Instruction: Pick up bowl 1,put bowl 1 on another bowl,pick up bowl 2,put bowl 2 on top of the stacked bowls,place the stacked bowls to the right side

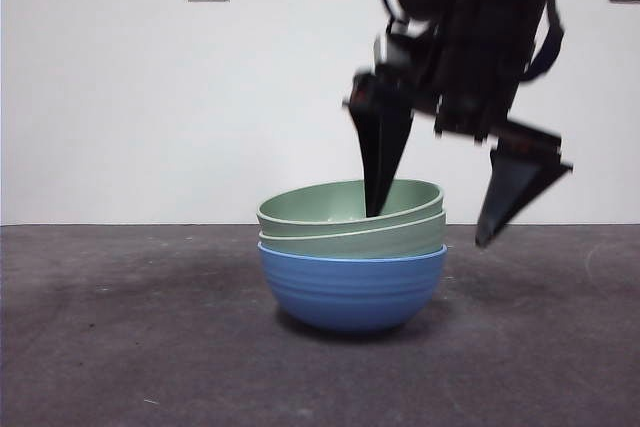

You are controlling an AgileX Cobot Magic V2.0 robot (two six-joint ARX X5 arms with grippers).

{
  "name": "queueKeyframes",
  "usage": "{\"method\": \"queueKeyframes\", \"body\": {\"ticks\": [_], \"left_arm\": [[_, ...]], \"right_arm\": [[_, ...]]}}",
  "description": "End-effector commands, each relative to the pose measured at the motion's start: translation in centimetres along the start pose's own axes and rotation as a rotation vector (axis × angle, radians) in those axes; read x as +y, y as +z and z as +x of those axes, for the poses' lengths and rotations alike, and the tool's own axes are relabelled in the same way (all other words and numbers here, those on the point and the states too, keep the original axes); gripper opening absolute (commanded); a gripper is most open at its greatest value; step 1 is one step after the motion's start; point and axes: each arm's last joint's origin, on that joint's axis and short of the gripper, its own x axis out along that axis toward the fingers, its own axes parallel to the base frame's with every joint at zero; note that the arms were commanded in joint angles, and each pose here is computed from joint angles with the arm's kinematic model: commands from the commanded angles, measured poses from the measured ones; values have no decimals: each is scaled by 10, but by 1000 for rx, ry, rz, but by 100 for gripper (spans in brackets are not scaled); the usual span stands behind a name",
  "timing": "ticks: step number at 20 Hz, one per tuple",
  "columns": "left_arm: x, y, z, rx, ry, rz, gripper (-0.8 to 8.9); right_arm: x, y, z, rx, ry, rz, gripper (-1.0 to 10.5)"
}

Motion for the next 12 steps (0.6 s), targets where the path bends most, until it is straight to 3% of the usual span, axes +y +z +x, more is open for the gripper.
{"method": "queueKeyframes", "body": {"ticks": [1, 4, 10, 12], "left_arm": [[0, -2, -3, 3, 5, 11, 287], [0, -4, -5, 16, 5, 10, 287], [0, -5, -5, 20, 5, 10, 287], [0, -5, -5, 20, 5, 10, 287]], "right_arm": [[-2, 0, 16, 51, -4, 28, 531], [-3, 0, 27, 89, 18, 40, 501], [-2, 2, 30, 81, 38, 36, 166], [-4, 2, 30, 81, 36, 39, 119]]}}
